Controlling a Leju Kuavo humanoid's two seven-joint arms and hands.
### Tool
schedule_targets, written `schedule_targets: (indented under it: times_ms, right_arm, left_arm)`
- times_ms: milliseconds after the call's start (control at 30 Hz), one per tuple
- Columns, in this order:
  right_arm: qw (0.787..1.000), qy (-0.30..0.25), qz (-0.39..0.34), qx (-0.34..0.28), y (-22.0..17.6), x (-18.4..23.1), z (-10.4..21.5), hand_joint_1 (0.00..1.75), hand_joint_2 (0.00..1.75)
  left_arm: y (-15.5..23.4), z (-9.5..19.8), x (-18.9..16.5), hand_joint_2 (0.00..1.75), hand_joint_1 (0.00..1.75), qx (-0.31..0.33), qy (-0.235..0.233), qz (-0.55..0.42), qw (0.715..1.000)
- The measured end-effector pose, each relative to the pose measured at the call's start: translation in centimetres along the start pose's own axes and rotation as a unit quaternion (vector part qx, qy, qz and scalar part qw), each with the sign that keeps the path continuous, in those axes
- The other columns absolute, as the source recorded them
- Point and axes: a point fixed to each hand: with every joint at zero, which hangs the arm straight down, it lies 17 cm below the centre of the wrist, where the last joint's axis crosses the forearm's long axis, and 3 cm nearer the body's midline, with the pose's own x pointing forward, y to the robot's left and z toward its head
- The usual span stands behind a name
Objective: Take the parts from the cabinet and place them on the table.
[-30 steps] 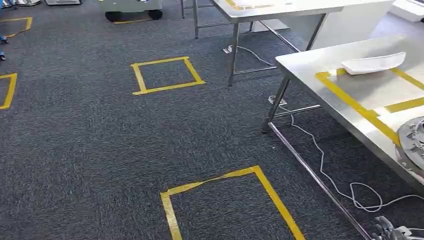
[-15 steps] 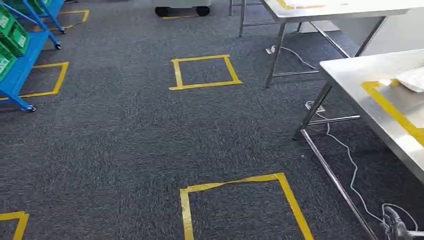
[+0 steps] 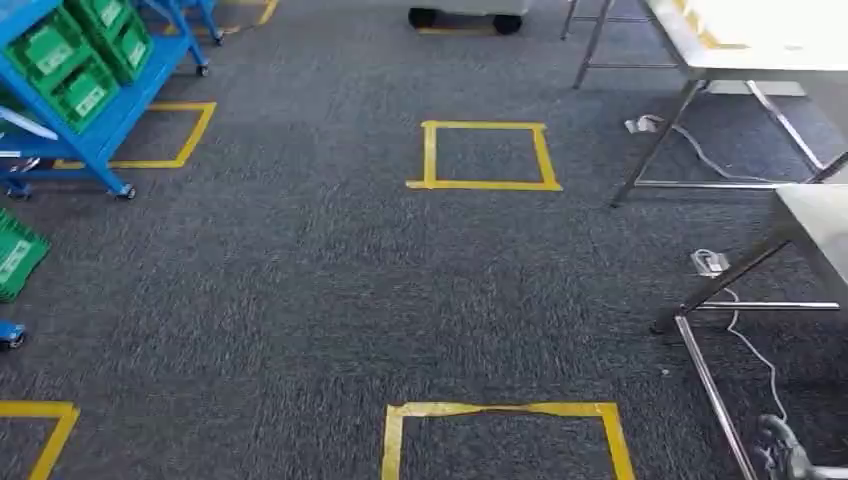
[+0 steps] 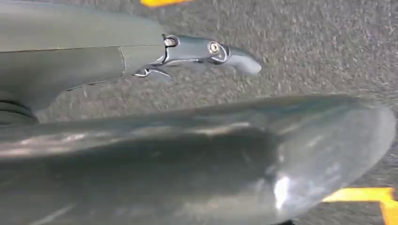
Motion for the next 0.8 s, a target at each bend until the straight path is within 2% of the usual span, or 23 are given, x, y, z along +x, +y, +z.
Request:
schedule_targets:
  times_ms: [533,800]
  right_arm:
    - [1.0,0.003,0.003,-0.003,-0.3,-0.18,0.3,0.0,0.0]
    - [1.0,0.002,0.001,-0.001,-0.14,-0.16,0.15,0.0,0.0]
  left_arm:
    - [-0.06,-0.22,0.71,0.0,0.0,-0.001,-0.008,-0.003,1.0]
    - [0.48,0.16,-0.21,0.0,0.0,0.002,0.001,-0.007,1.0]
